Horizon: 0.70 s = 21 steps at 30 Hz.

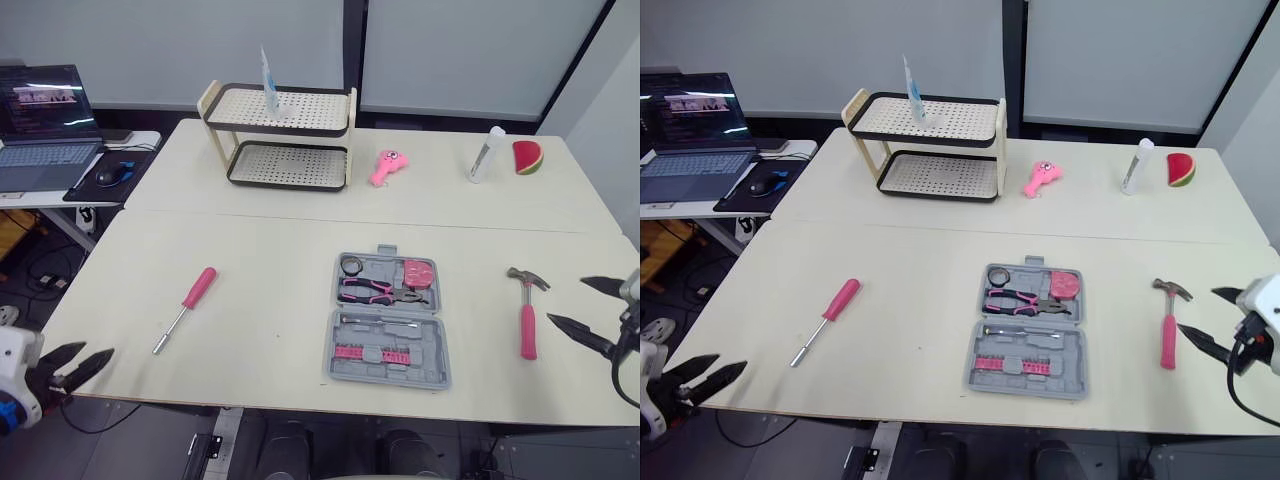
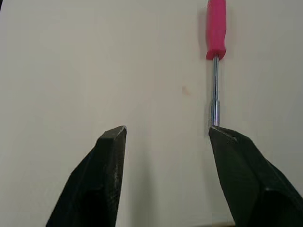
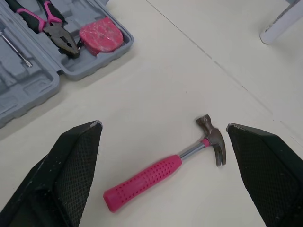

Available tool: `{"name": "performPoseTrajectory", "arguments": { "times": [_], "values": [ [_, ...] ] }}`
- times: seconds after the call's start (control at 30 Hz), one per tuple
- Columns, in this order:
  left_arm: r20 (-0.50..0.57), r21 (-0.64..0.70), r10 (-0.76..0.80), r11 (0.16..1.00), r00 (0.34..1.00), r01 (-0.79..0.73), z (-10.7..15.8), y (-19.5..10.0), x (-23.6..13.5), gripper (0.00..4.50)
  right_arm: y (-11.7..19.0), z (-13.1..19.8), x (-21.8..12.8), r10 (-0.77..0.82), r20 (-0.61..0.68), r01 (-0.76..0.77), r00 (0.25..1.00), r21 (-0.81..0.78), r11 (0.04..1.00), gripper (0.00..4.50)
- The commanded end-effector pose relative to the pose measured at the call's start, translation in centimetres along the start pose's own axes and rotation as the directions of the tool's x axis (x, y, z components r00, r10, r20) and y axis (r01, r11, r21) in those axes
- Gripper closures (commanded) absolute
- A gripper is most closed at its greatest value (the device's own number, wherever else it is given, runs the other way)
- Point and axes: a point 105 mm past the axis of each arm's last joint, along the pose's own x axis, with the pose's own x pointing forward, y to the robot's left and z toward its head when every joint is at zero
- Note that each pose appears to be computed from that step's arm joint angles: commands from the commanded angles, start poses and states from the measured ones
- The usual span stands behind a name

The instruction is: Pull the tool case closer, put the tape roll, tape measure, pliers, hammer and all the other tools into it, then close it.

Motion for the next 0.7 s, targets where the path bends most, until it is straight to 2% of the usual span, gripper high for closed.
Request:
{"name": "performPoseTrajectory", "arguments": {
  "times": [0.03,0.07,0.1,0.3,0.5,0.7],
  "values": [
    [0.078,0.006,-0.003,1.000,0.997,0.002,1.3,-0.1,-0.2,0.42,-0.7,-1.3,-1.8,-0.056,-0.025,0.057,0.998,0.032,0.998,0.00],
    [0.078,0.001,-0.012,1.000,0.997,0.012,1.2,-0.2,-0.2,0.13,-0.3,-1.7,-2.1,-0.044,-0.038,0.046,0.998,0.056,0.997,0.00],
    [0.075,-0.002,-0.016,1.000,0.997,0.016,1.1,-0.3,-0.2,0.04,0.1,-2.0,-2.4,-0.034,-0.046,0.037,0.998,0.071,0.997,0.00],
    [0.022,0.009,-0.024,1.000,0.999,0.023,-0.3,0.0,-0.9,0.04,2.3,-3.0,-2.9,0.032,-0.086,-0.023,0.996,0.109,0.994,0.00],
    [0.011,0.022,-0.029,0.999,1.000,0.028,-0.7,-0.2,-1.2,0.04,2.1,-3.1,-2.5,0.020,-0.102,-0.010,0.995,0.094,0.996,0.00],
    [0.037,0.142,-0.235,0.963,0.971,0.227,2.0,-4.5,0.5,0.04,1.4,-0.8,-0.2,0.021,-0.049,-0.016,0.999,0.107,0.994,0.00]
  ]
}}
